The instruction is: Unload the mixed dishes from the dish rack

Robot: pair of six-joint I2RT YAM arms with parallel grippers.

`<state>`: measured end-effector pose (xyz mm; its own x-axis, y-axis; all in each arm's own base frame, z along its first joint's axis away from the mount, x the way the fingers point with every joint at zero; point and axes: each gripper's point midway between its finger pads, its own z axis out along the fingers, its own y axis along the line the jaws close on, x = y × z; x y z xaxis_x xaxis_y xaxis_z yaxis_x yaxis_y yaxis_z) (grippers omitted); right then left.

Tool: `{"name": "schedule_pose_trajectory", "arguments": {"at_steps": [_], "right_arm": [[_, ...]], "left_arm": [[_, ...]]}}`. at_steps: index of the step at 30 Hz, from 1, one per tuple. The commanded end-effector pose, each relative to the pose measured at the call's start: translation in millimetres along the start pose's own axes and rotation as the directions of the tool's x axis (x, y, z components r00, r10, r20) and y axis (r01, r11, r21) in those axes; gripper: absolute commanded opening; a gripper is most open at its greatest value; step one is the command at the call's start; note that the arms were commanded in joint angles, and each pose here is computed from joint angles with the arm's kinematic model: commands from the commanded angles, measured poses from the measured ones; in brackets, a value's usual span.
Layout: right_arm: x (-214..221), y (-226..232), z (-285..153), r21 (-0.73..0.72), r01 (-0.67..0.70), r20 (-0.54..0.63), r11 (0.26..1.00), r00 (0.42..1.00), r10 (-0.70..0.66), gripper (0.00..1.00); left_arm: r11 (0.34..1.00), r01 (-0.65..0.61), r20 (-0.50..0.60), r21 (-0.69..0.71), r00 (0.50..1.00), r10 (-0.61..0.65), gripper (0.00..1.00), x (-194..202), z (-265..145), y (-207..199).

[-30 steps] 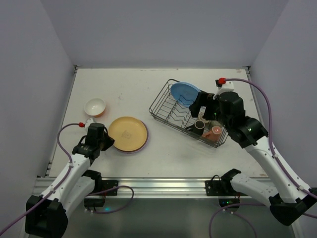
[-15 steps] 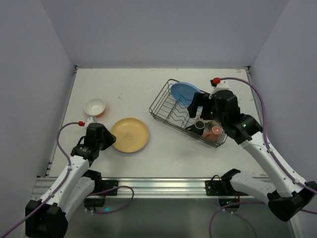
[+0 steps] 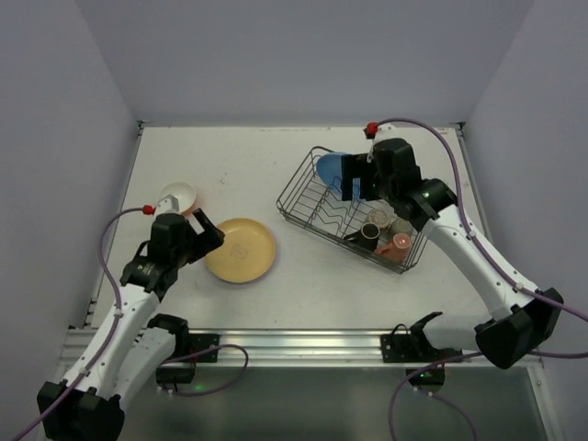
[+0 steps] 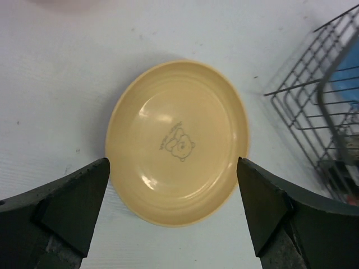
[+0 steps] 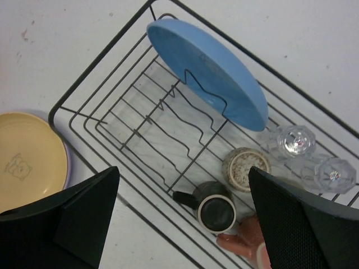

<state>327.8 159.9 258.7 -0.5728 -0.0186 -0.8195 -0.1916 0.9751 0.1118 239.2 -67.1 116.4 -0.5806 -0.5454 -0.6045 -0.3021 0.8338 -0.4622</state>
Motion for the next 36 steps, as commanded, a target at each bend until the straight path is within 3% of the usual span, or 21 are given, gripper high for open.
{"name": "schedule_pose_trajectory", "arguments": {"at_steps": [1, 6, 10, 17, 23, 36], "right_arm": [[-38, -12, 1, 0.073, 0.162, 0.065, 0.984, 0.984, -0.167, 0.99], [-44, -42, 36, 0.261, 0.337, -0.011, 0.905, 0.938, -0.346, 0.99], [-45, -65, 63, 0.374, 0.536, -0.060, 0.757, 0.828, -0.557, 0.99], [-53, -53, 96, 0.325, 0.642, -0.060, 0.695, 0.747, -0.662, 0.97], [-52, -55, 120, 0.332, 0.696, -0.124, 0.637, 0.702, -0.702, 0.61], [-62, -70, 114, 0.463, 0.686, -0.121, 0.562, 0.677, -0.726, 0.22]], "left_arm": [[0.992, -0.107, 0.117, 0.074, 0.988, 0.098, 1.00, -46, -45, -34], [0.940, -0.299, 0.198, 0.165, 0.943, 0.266, 1.00, -82, -96, -68], [0.872, -0.437, 0.191, 0.220, 0.896, 0.401, 1.00, -79, -106, -78], [0.860, -0.465, 0.243, 0.210, 0.877, 0.415, 1.00, -73, -103, -77], [0.859, -0.469, 0.282, 0.203, 0.868, 0.408, 1.00, -74, -112, -73], [0.860, -0.467, 0.268, 0.208, 0.872, 0.409, 1.00, -72, -108, -75]]}}
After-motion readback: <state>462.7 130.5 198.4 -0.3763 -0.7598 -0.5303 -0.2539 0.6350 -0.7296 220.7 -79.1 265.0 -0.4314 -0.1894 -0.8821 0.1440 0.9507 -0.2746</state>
